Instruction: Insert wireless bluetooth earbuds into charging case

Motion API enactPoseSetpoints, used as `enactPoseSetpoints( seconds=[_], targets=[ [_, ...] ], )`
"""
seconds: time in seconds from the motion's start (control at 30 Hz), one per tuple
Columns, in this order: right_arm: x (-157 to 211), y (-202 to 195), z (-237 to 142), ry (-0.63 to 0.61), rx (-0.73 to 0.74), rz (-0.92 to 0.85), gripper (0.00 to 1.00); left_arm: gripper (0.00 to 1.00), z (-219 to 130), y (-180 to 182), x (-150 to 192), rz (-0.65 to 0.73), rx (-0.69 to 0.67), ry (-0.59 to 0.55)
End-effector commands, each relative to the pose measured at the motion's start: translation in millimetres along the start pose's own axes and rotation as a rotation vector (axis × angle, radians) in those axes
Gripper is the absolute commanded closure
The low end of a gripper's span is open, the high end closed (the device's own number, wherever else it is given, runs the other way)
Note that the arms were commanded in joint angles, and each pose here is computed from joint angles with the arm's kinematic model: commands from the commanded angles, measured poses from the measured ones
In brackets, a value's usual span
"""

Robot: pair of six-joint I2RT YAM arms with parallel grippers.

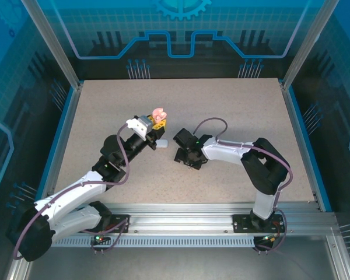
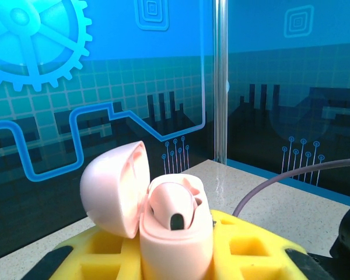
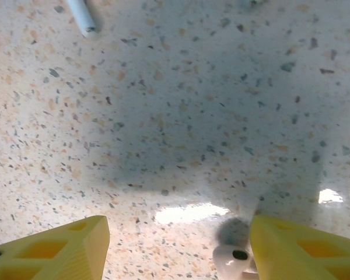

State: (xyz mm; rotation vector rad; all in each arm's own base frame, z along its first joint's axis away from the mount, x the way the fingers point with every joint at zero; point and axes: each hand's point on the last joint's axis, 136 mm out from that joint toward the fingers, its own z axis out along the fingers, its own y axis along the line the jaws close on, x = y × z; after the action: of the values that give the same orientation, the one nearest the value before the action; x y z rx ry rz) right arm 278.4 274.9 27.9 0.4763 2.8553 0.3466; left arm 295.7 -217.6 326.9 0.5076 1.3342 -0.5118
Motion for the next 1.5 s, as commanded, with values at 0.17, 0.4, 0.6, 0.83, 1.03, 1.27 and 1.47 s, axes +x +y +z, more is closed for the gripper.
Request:
enactPoseSetpoints(
  seconds=[0.17,0.4,0.6,0.83,1.03,1.27,1.47],
  targets=[
    [-9.5,-16.0,-26.5,-0.066,0.159,-0.231,0.34,1.00,-3.8,-0.4,-7.0,0.004,-0.007,-0.024],
    [2.6,-7.7,-28.5,0.022,0.121,-0.634,0.36,1.00,-3.9,-1.1,-9.7,0.010,-0.002,-0.022],
    [4.3,-13.8,-20.8,0.052,0.150,-0.719,0.42,1.00,-2.5,-1.2,-8.9,0.020,0.001,-0.010],
    [9.4,-12.7,-4.2,0.096,0.135,-0.729,0.51,1.00,-1.9,-2.1,-8.6,0.020,0.006,-0.003],
    [10.8,-18.6,5.3,0.117,0.157,-0.731,0.54,1.00,-1.5,-1.8,-8.6,0.020,0.005,-0.001],
    [9.9,-29.1,9.3,0.126,0.181,-0.719,0.59,1.00,-0.9,-2.1,-10.8,0.022,0.007,-0.005],
    [8.6,-38.1,6.6,0.127,0.194,-0.709,0.60,1.00,-0.1,-2.7,-9.4,0.021,0.011,-0.001]
  ],
)
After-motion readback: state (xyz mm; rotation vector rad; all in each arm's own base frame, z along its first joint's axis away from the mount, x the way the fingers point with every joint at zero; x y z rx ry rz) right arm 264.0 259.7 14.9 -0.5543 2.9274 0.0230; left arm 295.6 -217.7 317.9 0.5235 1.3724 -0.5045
